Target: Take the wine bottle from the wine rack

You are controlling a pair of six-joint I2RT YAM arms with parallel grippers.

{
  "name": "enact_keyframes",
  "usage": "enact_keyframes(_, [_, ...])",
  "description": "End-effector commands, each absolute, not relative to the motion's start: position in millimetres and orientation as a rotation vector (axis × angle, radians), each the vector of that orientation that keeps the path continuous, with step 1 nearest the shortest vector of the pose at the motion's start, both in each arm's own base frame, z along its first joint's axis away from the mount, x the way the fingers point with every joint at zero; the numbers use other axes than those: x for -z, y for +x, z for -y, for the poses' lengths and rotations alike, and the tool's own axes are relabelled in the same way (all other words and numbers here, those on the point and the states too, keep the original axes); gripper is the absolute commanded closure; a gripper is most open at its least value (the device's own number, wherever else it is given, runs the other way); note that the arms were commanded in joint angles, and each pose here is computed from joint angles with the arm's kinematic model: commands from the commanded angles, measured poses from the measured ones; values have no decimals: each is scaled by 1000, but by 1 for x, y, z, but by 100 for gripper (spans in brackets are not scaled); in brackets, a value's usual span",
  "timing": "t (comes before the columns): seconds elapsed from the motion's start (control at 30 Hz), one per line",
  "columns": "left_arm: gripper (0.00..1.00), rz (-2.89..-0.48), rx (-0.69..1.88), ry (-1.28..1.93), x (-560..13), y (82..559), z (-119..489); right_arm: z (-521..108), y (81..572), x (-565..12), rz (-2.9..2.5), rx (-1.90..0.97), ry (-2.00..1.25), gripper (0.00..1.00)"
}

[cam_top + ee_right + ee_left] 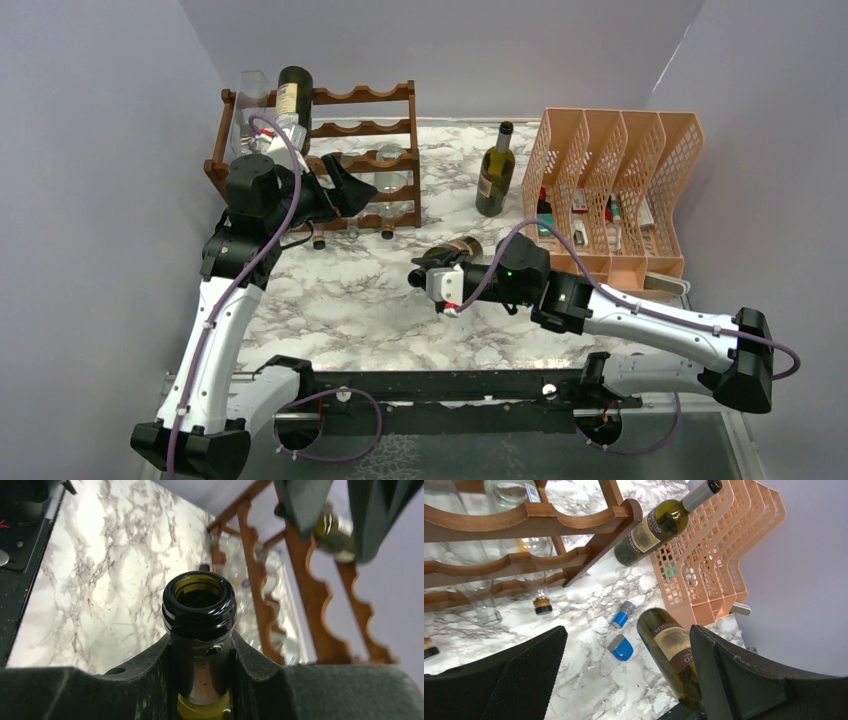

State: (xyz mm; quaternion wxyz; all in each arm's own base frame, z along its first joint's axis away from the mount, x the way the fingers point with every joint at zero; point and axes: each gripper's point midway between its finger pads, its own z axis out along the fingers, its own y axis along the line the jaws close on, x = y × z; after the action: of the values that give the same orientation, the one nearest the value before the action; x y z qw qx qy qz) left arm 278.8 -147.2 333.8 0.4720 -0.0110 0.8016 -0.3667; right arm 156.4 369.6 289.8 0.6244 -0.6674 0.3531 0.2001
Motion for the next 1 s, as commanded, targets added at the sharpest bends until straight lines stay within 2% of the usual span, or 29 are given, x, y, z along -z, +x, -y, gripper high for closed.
enact_keyframes(0.0, [1,-1883,797,0,-351,274,133,-346,199,-339,-1018,-402,-1122,99])
enact_keyframes(0.4, [1,-1839,774,2,-359,257,126,-273,293,-345,-1348,-377,-584,99])
enact_keyframes(0.77, [1,-1835,806,-18,-357,250,128,-221,369,-335,-1385,-358,-284,99])
enact_keyframes(0.97, [1,-1832,831,-25,-356,243,129,-196,387,-330,-1332,-292,-207,99])
